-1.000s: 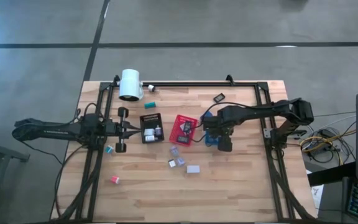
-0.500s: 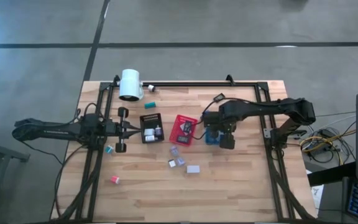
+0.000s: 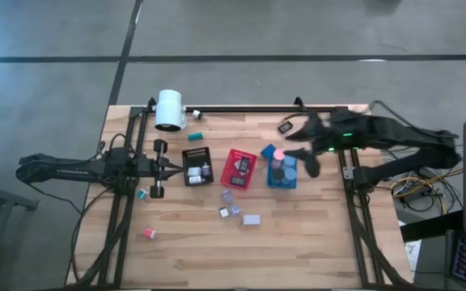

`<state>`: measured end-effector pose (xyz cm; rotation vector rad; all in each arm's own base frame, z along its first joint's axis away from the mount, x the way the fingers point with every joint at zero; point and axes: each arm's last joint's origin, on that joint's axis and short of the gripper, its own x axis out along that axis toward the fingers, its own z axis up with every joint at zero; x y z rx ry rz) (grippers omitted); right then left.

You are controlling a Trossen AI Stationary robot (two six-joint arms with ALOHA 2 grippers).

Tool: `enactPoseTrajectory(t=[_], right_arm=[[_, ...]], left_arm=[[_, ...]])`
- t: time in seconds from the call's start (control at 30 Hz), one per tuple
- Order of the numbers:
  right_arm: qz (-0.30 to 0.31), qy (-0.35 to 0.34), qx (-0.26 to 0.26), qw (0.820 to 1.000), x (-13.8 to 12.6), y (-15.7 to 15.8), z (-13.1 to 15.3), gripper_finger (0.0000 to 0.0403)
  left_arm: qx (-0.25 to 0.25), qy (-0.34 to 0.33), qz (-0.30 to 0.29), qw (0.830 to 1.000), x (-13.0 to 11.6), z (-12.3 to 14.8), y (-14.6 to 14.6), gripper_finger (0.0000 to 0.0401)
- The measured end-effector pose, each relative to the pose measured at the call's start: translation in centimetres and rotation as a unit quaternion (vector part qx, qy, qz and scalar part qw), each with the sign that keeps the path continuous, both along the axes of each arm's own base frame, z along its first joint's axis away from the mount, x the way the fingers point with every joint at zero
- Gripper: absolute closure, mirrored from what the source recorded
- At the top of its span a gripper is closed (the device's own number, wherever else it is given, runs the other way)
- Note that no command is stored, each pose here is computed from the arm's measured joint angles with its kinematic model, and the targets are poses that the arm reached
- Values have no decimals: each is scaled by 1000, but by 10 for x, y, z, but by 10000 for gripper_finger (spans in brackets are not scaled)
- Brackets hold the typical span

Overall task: Pick & Place Office items
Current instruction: Put the white digital clock into the red bin

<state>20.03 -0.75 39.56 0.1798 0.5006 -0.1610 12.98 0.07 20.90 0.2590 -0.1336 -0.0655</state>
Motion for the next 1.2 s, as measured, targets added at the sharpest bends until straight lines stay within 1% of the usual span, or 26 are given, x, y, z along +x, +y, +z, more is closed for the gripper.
enactPoseTrajectory(t=[0.07,0.13,0.27,0.4,0.53,0.67,0.8,0.9,0.97,1.07,1.2], right_arm=[[6,-53,-7,999,-19,2,4,188],[7,-89,-17,996,-37,4,1,198],[8,-143,-32,989,-60,6,-20,234],[12,-168,-44,985,-70,6,-52,287],[17,-166,-61,984,-76,6,-86,342],[23,-205,-76,976,-82,6,-112,385],[50,-246,-88,964,-87,7,-134,393],[72,-286,-101,950,-90,8,-147,394],[74,-311,-106,941,-91,9,-156,394],[69,-325,-108,937,-91,8,-172,394],[68,-330,-105,936,-92,8,-187,394]], left_arm=[[-8,0,-1,1000,0,0,0,380],[-23,0,0,1000,0,0,0,381],[-46,-3,19,999,0,3,1,385],[-51,-4,24,998,0,4,2,391],[-46,0,25,999,0,1,2,393],[-42,0,26,999,0,1,2,390],[-37,-1,26,999,0,1,2,390],[-29,-2,28,999,0,1,2,390],[-29,-2,29,999,0,1,2,390],[-37,-2,32,999,0,1,2,390],[-38,-2,32,999,0,2,2,397]])
